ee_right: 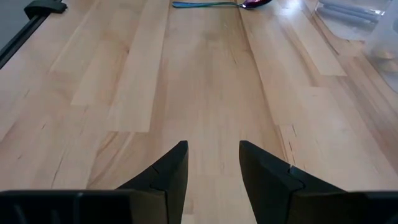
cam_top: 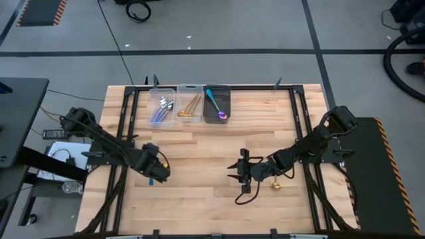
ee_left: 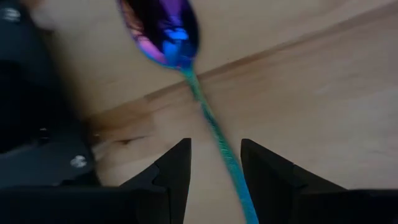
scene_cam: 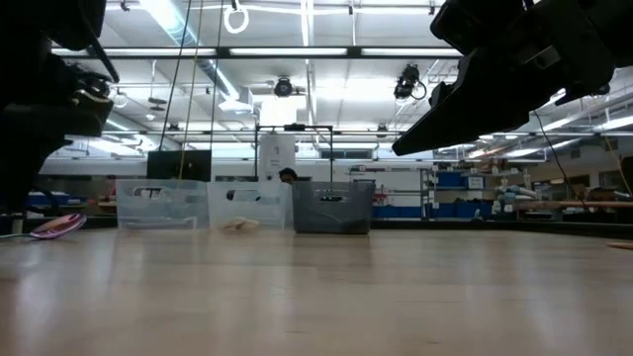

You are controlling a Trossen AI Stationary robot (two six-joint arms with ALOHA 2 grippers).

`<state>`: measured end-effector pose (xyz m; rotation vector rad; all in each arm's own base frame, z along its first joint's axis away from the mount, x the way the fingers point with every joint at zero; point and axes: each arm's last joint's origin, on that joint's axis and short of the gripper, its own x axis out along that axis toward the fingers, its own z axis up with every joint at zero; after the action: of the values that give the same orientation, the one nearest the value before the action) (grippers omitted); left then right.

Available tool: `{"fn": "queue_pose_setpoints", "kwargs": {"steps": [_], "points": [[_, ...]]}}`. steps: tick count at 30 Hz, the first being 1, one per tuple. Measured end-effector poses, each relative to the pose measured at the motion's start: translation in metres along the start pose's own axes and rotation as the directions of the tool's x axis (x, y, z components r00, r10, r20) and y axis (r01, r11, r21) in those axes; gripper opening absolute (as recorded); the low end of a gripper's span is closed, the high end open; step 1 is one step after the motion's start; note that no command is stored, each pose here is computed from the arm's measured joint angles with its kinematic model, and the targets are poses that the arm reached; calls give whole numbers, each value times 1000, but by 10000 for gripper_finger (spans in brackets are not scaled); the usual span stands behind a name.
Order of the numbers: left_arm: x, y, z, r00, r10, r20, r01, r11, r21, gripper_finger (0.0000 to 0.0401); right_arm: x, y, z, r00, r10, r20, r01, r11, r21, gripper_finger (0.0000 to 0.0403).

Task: Sort silverware by color (type)
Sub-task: Put the iridescent spoon into the black bin

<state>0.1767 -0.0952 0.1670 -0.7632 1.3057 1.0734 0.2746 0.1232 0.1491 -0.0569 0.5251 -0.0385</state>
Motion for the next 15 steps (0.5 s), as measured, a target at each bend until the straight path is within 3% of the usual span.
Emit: {"fn": "queue_pose_setpoints", "kwargs": {"steps": [15], "points": [[18,-6,-3,994,89,67,-94,992,79,148,0,0,0,1000,5,1,-5,1000,0,152]]}}
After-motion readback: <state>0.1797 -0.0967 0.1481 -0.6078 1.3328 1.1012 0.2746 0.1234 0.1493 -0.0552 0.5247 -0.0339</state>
